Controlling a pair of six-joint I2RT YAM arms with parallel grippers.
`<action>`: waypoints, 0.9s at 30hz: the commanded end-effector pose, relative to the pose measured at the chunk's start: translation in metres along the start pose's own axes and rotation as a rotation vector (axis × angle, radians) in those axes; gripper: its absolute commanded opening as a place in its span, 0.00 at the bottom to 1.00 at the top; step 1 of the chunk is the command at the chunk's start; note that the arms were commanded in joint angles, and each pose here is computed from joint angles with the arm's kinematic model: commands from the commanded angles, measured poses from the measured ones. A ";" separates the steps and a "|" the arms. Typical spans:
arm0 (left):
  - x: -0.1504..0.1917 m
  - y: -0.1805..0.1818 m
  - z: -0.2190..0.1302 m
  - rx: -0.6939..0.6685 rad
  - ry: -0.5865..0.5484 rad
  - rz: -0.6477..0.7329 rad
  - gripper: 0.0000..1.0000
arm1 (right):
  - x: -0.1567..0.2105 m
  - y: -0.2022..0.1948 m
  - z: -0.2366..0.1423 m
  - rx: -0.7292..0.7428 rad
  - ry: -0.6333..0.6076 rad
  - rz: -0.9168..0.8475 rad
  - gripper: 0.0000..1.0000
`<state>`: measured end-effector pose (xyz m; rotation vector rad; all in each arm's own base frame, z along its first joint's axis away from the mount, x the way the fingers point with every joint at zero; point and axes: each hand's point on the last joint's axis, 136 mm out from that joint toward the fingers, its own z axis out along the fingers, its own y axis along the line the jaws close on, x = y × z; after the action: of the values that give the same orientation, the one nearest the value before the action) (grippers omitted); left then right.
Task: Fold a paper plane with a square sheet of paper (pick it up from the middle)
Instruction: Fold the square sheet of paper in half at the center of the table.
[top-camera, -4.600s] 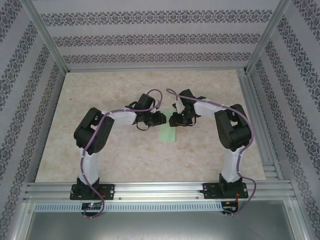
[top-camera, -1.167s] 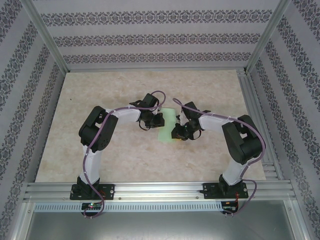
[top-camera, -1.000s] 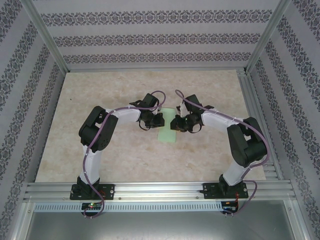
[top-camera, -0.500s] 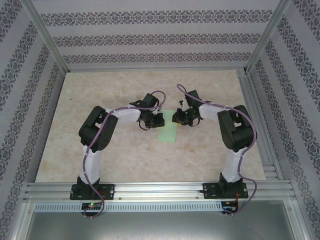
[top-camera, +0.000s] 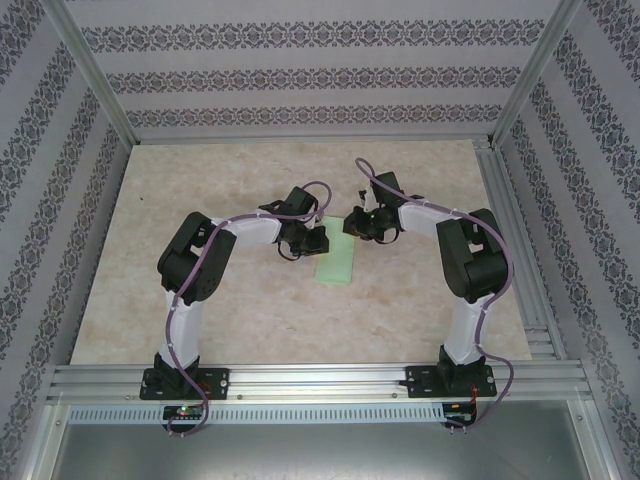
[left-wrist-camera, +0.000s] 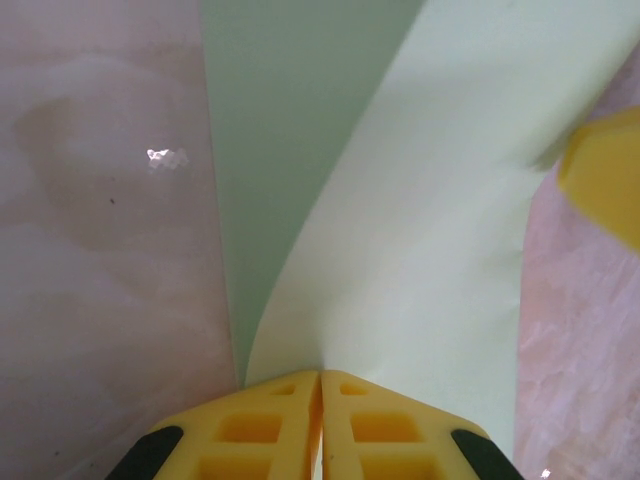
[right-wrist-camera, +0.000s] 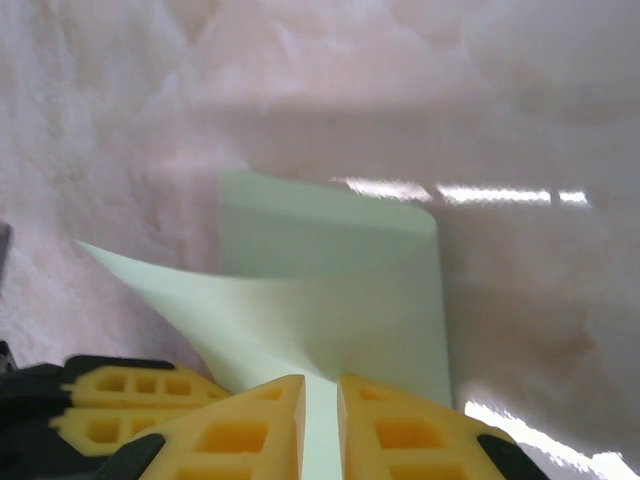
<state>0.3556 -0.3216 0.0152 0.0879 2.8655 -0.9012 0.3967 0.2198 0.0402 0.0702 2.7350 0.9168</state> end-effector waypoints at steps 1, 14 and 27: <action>0.057 0.071 0.028 -0.239 0.173 -0.060 0.11 | -0.013 -0.008 0.009 0.025 -0.028 0.010 0.17; 0.058 0.070 0.028 -0.236 0.173 -0.055 0.11 | -0.034 -0.015 0.001 0.028 -0.108 0.029 0.16; 0.058 0.070 0.028 -0.236 0.172 -0.053 0.11 | -0.028 -0.046 0.019 0.116 -0.081 0.074 0.16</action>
<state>0.3554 -0.3218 0.0151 0.1092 2.8612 -0.8990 0.4201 0.2036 0.0160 0.1671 2.7238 0.8461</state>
